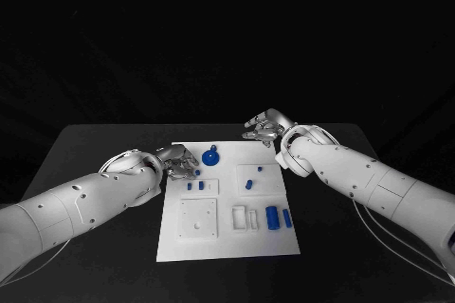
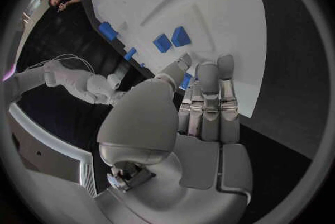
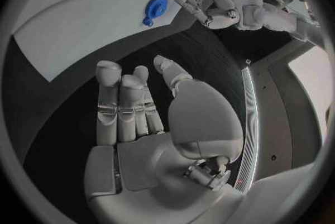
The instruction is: Assemble the parts on the task board
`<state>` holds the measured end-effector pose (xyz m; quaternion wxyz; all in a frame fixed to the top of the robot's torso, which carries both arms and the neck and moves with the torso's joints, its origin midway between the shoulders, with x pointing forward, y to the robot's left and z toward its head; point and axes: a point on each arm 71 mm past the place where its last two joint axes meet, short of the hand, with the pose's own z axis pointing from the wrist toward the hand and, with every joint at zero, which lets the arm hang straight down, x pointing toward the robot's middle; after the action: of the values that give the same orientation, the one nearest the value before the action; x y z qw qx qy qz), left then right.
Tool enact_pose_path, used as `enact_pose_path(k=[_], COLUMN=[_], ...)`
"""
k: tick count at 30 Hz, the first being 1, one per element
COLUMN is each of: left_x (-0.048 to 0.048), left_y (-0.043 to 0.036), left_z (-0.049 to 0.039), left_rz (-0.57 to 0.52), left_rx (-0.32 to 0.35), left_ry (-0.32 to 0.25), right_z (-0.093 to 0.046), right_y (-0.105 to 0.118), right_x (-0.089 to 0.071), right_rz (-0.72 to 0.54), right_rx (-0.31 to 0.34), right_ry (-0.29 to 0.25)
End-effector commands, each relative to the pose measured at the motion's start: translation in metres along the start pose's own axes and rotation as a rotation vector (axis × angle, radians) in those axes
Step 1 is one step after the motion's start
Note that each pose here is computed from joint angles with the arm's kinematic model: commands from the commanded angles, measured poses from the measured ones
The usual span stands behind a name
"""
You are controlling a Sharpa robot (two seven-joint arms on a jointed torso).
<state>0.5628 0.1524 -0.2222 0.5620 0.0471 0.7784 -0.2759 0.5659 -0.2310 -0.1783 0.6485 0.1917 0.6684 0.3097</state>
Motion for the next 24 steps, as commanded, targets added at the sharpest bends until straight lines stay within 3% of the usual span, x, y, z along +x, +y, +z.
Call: enact_pose_path(k=[1,4,9,14,18,21,24], left_x=[-0.0035,-0.0122,-0.0346,-0.0624,-0.0816,-0.0939,-0.0998], left_y=[0.0046,0.0120,0.0263,0.0391,0.0425,0.0415,0.0405], left_z=[-0.0029,-0.0067,-0.0146,-0.0269,-0.0375,-0.0484,-0.0573], left_rz=[-0.014,-0.064,-0.151,-0.253,-0.314,-0.352,-0.405], left_rx=[-0.009,-0.020,-0.041,-0.052,-0.026,0.036,0.082], left_ry=[-0.009,-0.026,-0.076,-0.137,-0.188,-0.251,-0.296], right_z=[-0.001,-0.001,-0.002,-0.005,-0.009,-0.014,-0.018], right_y=[0.003,0.004,0.003,-0.003,-0.010,-0.017,-0.024], right_x=[-0.002,-0.003,-0.006,-0.011,-0.011,-0.011,-0.009], right_rz=[0.009,0.020,0.031,-0.004,-0.079,-0.168,-0.250], right_rx=[-0.033,-0.049,-0.066,-0.071,-0.078,-0.087,-0.092], right_ry=[-0.017,-0.028,-0.031,-0.003,0.039,0.074,0.104])
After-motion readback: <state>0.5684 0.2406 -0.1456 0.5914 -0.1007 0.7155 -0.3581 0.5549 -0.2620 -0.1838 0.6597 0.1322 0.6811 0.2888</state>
